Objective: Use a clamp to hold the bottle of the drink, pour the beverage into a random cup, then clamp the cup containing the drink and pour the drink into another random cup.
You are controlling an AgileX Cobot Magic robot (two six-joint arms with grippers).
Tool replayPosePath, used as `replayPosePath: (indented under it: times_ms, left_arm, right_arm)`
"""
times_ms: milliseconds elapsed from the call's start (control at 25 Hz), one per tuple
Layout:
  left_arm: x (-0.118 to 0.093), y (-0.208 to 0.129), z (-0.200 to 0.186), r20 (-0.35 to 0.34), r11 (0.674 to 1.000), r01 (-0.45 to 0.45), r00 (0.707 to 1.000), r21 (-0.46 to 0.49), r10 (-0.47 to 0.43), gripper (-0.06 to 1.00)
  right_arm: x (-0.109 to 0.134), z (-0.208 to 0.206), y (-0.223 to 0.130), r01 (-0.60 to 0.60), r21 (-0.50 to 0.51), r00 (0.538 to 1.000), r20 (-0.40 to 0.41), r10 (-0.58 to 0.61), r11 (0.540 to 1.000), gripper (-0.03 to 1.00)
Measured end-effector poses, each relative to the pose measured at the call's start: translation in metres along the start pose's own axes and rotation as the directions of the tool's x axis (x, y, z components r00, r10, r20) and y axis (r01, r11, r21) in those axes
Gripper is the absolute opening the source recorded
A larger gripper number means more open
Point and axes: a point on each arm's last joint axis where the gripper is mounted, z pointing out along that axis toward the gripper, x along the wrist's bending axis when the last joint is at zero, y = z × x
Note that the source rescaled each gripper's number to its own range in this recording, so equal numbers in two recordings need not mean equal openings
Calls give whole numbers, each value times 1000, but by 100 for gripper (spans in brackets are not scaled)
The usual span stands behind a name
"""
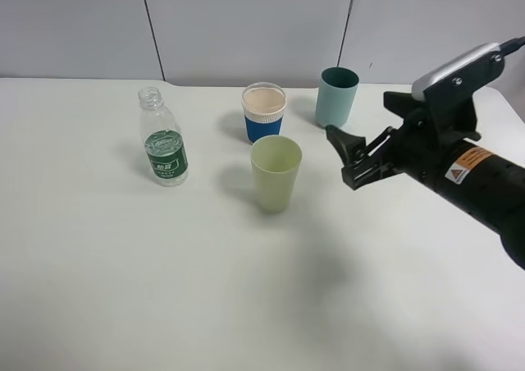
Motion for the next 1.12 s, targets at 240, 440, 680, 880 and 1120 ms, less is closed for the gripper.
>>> replayPosePath:
  times_ms: [240, 440, 680, 880, 1120]
  left_arm:
    - [0, 0, 0, 0, 1000, 0, 1000, 0, 0, 100]
    - [0, 0, 0, 0, 1000, 0, 1000, 0, 0, 100]
    - [0, 0, 0, 0, 1000, 0, 1000, 0, 0, 100]
    - [0, 0, 0, 0, 1000, 0, 1000, 0, 0, 100]
    - [0, 0, 0, 0, 1000, 0, 1000, 0, 0, 100]
  right_arm:
    - [-38, 0, 22, -14, 42, 995, 104, 9, 999, 64]
    - [-75, 5, 36, -21, 146, 984, 176, -5, 989, 64]
    - [-112, -15, 56, -38, 149, 953, 303, -10, 988, 64]
    - [-126, -58, 81, -93, 80, 909, 414, 52, 992, 64]
    - [-115, -116, 105, -96, 41, 882, 467, 66, 994, 64]
